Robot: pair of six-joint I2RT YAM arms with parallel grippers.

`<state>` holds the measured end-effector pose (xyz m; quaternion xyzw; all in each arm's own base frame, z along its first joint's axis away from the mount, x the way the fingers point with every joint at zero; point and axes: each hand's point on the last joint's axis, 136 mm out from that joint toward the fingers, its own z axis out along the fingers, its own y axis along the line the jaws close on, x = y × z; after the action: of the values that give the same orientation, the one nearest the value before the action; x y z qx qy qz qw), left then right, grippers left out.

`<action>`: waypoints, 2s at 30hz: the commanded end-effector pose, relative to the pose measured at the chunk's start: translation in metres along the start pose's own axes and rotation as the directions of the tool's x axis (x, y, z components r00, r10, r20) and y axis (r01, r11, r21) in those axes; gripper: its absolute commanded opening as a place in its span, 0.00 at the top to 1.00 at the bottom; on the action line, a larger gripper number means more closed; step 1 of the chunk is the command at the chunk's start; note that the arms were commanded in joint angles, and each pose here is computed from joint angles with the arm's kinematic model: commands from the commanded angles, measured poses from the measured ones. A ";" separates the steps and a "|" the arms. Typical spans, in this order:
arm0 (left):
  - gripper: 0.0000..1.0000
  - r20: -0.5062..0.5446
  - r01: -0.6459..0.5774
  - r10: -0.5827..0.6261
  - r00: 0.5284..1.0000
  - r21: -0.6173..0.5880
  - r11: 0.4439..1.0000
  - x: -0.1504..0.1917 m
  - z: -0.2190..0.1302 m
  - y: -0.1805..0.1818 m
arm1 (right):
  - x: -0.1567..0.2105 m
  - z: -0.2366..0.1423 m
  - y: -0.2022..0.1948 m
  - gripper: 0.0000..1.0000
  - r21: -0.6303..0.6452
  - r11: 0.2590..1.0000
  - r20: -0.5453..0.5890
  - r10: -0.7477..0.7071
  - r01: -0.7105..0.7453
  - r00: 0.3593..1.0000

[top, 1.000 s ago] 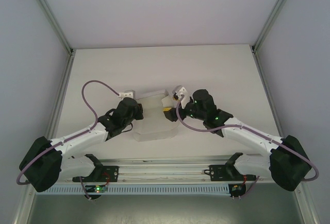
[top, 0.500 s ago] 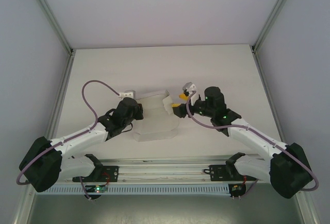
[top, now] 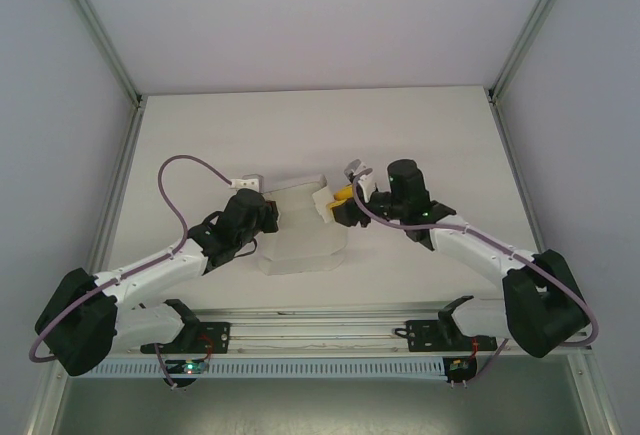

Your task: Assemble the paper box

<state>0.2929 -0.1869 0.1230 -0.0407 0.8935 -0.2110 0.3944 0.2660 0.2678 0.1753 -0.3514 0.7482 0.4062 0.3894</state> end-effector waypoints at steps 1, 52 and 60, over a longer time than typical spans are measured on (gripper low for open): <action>1.00 0.033 -0.015 0.013 0.999 0.041 0.999 -0.009 -0.003 -0.011 | -0.016 0.006 0.004 0.56 0.036 0.998 0.018 -0.059 0.059 0.998; 1.00 -0.024 0.098 -0.109 0.994 -0.267 0.959 0.000 -0.009 0.009 | -0.018 -0.097 -0.152 1.00 0.940 -0.324 -0.126 -0.054 0.102 0.991; 1.00 -0.020 0.077 -0.081 0.997 -0.152 0.985 -0.005 -0.006 -0.011 | -0.016 -0.003 -0.125 0.86 0.826 0.558 0.173 -0.108 -0.084 0.979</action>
<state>0.3006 -0.2196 0.1384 -0.0921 0.9039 -0.2002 0.3665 0.3618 0.2291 0.1365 -0.0866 0.8254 -0.0266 0.5572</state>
